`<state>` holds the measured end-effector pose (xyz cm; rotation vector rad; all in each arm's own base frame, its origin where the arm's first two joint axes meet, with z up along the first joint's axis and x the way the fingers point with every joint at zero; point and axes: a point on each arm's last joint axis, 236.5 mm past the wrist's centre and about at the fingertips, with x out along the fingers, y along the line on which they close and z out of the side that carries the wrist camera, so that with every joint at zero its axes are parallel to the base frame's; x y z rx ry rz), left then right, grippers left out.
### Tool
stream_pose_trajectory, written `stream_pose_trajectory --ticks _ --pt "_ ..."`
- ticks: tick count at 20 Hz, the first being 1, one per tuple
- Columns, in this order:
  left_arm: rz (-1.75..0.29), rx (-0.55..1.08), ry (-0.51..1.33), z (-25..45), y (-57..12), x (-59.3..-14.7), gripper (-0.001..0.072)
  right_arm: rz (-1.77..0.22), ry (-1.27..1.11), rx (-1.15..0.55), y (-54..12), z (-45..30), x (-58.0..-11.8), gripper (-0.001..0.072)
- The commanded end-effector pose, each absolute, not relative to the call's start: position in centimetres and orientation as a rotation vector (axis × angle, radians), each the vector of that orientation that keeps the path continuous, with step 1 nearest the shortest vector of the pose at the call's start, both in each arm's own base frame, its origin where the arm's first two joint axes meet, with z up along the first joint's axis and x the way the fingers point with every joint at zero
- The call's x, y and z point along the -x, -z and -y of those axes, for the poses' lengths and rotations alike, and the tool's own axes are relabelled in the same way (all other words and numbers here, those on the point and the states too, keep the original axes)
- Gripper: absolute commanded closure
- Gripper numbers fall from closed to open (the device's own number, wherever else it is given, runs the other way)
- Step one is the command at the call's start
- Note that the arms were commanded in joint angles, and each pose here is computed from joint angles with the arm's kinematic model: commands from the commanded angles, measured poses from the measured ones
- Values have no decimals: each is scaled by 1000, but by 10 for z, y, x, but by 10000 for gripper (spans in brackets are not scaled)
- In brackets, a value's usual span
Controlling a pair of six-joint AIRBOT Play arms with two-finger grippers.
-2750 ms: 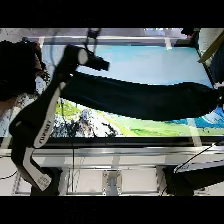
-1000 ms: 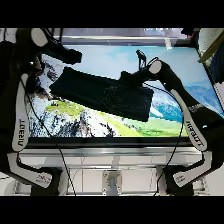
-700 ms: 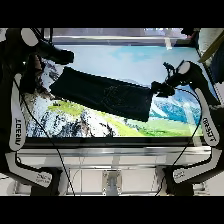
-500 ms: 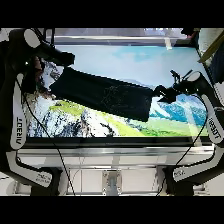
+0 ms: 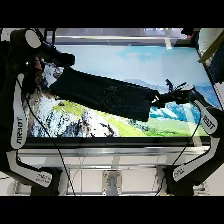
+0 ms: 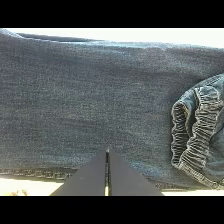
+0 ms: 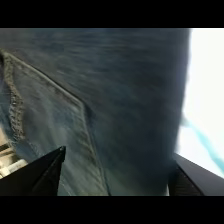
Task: Fold the clothes and pants, and hang the long-sleeved shirts on hangers.
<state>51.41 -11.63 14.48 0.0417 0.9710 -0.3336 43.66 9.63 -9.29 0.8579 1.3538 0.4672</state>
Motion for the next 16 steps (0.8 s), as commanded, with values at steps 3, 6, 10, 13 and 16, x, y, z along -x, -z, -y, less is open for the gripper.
stream_pose_trajectory --ticks 3,6,10,13,16 --pt "-978 -40 333 116 -143 -513 691 -1349 -614 -895 83 -166 -435 648" --pt "-1015 -43 338 116 -138 -506 691 -1400 -717 -859 57 -166 -413 650" --pt "-1100 -74 396 146 -115 -489 691 -1455 -685 -750 18 -111 -382 650" --pt "-1224 -157 509 208 -61 -458 691 -1463 -582 -704 -17 -54 -355 650" --pt "-1281 -263 683 307 -5 -414 691 -1476 -459 -643 -46 -7 -319 650"
